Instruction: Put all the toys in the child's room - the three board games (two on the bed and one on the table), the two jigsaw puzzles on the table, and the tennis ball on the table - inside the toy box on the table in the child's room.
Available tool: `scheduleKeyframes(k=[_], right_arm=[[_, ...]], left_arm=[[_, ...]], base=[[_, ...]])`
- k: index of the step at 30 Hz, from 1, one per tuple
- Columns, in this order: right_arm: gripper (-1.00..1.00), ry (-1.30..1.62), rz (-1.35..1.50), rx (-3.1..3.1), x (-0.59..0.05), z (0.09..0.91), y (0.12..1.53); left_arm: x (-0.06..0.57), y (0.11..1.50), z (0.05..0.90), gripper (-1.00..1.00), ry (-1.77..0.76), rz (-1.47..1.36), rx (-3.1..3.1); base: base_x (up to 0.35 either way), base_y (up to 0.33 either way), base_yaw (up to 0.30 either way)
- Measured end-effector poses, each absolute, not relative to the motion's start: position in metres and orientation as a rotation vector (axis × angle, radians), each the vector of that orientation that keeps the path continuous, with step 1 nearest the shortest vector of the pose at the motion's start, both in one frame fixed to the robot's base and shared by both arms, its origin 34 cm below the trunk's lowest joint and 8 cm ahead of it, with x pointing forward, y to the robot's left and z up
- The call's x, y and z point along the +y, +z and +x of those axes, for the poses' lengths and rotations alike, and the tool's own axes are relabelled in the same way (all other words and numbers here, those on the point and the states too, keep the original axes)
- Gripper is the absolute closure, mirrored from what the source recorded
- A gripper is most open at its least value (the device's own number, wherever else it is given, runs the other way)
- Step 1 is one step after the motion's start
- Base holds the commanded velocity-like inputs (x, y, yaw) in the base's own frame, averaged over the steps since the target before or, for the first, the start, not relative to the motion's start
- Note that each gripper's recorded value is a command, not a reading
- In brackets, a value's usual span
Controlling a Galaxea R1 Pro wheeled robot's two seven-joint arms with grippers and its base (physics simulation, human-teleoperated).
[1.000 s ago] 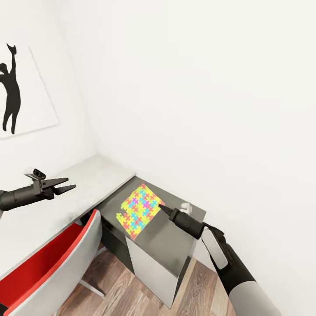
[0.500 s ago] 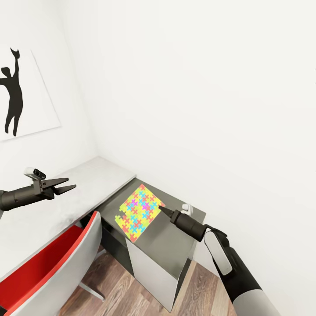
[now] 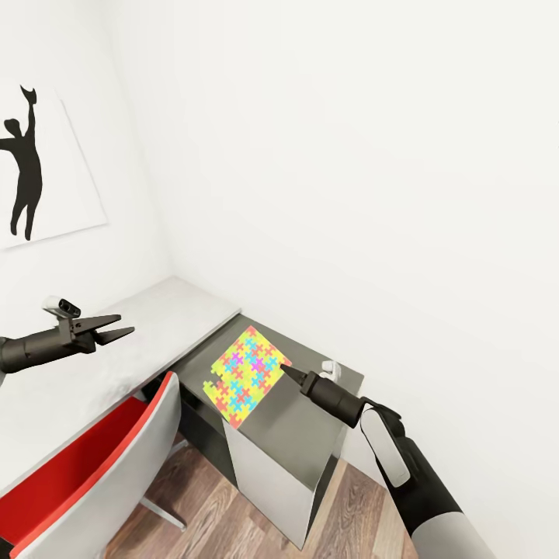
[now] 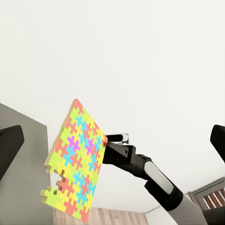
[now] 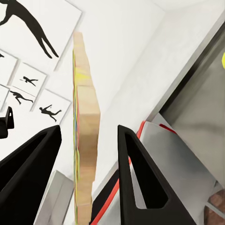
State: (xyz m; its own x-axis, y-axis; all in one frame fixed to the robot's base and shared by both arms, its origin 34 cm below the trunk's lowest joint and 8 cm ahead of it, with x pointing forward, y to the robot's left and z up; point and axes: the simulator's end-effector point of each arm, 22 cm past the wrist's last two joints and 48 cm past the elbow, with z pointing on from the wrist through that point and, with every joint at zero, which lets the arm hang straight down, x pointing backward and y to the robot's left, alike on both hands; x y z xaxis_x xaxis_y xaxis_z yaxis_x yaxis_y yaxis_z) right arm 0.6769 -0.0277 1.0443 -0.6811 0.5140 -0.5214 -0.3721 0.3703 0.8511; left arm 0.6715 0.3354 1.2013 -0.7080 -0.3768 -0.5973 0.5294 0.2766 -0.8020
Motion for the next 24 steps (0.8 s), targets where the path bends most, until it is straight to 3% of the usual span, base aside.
scheduleKeyframes(k=[9,24], right_arm=[[1.00,1.418,0.123,1.840,-0.028,0.677,1.045],[1.00,1.557,0.095,1.851,-0.031,0.664,1.095]], left_arm=[[0.335,1.201,0.672,-1.00,-1.532,0.139,1.798],[0.337,1.203,0.671,-1.00,-1.531,0.136,1.793]], base=[[0.000,0.094,0.000],[0.000,0.003,0.000]])
